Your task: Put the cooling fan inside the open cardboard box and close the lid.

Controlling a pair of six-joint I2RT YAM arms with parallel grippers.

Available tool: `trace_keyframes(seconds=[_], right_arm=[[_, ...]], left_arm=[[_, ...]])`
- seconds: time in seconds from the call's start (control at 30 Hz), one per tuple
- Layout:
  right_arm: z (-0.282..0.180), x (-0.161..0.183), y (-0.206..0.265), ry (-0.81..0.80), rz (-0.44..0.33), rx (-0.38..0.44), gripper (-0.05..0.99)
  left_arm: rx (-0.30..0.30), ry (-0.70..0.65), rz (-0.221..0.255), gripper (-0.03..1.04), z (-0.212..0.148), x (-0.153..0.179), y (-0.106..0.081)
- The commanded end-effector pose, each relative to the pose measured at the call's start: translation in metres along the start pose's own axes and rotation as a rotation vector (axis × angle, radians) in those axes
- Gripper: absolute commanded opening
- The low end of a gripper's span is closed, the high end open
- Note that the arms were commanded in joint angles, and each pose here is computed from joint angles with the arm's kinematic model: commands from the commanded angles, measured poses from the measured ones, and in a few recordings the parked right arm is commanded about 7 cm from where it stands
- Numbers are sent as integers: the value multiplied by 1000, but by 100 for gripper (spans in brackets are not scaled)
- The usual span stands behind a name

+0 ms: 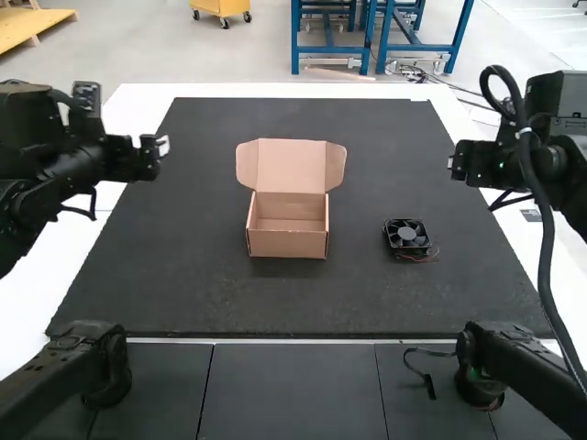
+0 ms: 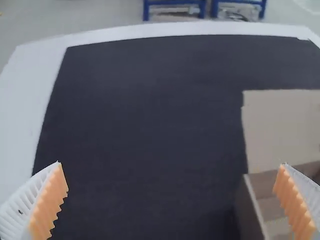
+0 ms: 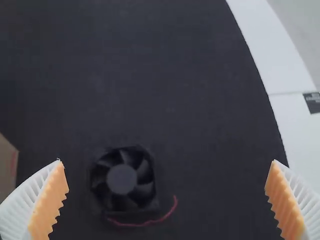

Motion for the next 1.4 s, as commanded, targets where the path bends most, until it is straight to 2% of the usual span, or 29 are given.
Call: trace_keyframes(seconds=[0.0,0.17,0.3,0.67,1.17,1.37], right_arm=[[-5,-16,-9,-49,-27,62,91],[-1,-13,-8,-33,0,59,91],[10,-5,-7,10,2,55,91],[60,15,2,204,-10,-3,90],[120,44,14,424,1,-66,90],[137,50,8,481,15,-57,90]], left_arm=[[90,-17,29,97,-4,-14,-20],[182,27,43,97,-1,-7,-42],[219,76,52,97,2,3,-52],[225,181,69,97,5,21,-54],[284,188,103,97,5,23,-69],[305,187,118,97,6,23,-75]])
Point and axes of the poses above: each hand's point on the last joint's axis, 136 mm out from that joint toward the fingers, its own z axis out along the fingers, its own y axis along the line the jaws close on, x = y × z, the point moved 5 cm from there along -z, back along the fingers, and after that the axes turned 6 degrees about -z, right-handed, at the moved point
